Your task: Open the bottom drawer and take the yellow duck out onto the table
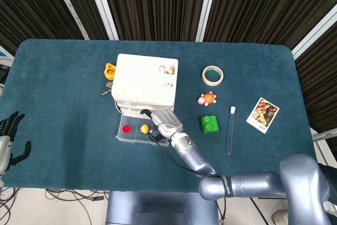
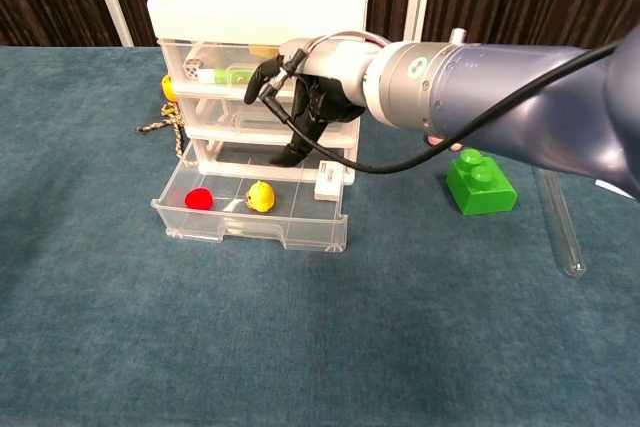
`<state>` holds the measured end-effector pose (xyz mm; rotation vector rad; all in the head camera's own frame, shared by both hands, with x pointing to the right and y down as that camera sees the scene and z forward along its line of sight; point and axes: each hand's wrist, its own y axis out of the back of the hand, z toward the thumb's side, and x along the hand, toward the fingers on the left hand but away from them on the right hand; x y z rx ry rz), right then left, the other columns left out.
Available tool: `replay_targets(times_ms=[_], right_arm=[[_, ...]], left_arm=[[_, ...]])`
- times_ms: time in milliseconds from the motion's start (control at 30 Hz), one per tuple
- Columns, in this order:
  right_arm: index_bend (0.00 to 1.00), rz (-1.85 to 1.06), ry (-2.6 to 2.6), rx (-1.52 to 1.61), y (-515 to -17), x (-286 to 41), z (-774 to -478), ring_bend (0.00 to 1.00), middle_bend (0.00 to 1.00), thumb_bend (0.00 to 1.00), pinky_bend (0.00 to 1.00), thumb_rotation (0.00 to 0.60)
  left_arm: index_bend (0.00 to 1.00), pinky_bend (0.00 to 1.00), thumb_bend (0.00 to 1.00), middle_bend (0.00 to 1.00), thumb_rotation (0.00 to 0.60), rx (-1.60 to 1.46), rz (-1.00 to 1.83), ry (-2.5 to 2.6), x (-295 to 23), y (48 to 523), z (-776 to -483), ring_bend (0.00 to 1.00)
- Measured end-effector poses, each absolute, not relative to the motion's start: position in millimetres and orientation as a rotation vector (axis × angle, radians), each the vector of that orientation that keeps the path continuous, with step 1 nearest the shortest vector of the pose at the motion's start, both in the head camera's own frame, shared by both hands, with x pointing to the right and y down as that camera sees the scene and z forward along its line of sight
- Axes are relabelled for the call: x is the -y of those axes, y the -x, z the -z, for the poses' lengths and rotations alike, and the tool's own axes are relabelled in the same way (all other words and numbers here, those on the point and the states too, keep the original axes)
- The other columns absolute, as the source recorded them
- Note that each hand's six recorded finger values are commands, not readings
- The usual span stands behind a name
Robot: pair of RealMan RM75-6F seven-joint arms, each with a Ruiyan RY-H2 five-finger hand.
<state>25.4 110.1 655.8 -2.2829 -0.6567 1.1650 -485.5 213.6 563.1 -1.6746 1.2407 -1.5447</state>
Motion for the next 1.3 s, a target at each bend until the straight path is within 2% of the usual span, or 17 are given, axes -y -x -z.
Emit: replay_targets(times_ms=[733,1300], right_arm=[[0.29,-1.062,1.964,0.401,8.5,-131.2,-696.6,1.00,1.00,0.29,1.00,0.600],[0.34,-1.052,1.855,0.296,17.6,-131.1,-718.3,1.00,1.00,0.31,1.00,0.600]], left_arm=[[0.06,0.00,0.48,0.00,0.600,-1.246,1.544,1.675,-212.8,485.8,-563.1,0.00],[0.06,0.00,0.48,0.00,0.600,-1.245,1.547,1.687,-213.4,484.2,-563.9,0.00]])
